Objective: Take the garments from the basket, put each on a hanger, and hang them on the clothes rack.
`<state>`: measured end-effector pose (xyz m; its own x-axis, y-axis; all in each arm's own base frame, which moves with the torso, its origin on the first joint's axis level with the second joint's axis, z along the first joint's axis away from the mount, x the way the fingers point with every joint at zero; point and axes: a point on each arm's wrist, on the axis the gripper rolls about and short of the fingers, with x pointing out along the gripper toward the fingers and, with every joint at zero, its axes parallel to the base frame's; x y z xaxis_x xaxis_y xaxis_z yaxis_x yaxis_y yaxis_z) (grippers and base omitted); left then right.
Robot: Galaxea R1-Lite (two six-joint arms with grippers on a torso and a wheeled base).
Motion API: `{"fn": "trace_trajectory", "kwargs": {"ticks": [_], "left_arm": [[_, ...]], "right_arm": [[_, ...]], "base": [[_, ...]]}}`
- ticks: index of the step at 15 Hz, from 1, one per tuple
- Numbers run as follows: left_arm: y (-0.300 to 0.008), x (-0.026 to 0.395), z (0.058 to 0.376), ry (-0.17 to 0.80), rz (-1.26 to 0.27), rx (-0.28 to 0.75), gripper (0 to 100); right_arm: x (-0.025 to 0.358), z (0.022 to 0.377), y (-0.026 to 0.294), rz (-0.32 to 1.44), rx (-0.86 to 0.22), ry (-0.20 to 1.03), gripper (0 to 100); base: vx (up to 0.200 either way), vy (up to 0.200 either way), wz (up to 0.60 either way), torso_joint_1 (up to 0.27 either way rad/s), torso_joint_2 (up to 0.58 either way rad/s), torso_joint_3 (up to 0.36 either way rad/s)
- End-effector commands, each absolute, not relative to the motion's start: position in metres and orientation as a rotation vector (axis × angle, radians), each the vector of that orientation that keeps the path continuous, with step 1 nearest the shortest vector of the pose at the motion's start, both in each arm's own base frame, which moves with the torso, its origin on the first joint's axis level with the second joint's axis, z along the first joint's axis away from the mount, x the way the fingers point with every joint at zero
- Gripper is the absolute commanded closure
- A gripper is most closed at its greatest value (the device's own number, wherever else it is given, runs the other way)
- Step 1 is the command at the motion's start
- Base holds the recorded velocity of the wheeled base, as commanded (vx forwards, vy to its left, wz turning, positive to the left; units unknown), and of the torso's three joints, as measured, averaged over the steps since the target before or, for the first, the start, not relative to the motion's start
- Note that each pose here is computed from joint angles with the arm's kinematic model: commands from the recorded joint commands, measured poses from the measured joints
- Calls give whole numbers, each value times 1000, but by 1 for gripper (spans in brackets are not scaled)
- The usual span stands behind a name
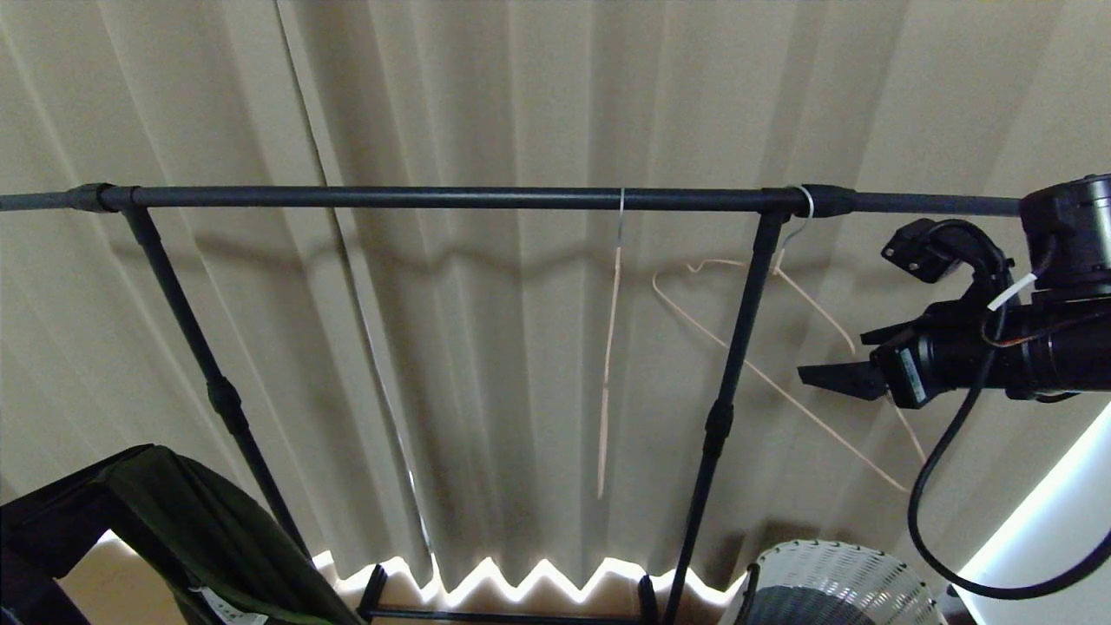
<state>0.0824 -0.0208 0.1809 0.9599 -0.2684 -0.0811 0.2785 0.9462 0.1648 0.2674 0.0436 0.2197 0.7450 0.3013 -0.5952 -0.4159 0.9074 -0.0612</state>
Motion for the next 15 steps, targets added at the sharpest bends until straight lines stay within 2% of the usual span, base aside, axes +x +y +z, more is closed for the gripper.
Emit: {"fn": "trace_trajectory", "kwargs": {"ticks": [1, 11, 12, 15], "left_arm": [[-21, 82, 181, 58, -279, 176, 100], [-21, 82, 181, 58, -279, 176, 100], [-21, 82, 181, 58, -279, 176, 100], [-21, 82, 181, 53, -279, 175, 100]], "right_arm": [[282, 212, 46, 392, -178, 649, 0], [287, 208, 46, 373, -181, 656, 0], [287, 209, 46, 372, -181, 654, 100], [286, 210, 46, 366, -183, 650, 100]], "base": [[0, 0, 0, 0, 0, 0], [0, 0, 0, 0, 0, 0], [0, 0, 0, 0, 0, 0], [0, 0, 0, 0, 0, 0]]}}
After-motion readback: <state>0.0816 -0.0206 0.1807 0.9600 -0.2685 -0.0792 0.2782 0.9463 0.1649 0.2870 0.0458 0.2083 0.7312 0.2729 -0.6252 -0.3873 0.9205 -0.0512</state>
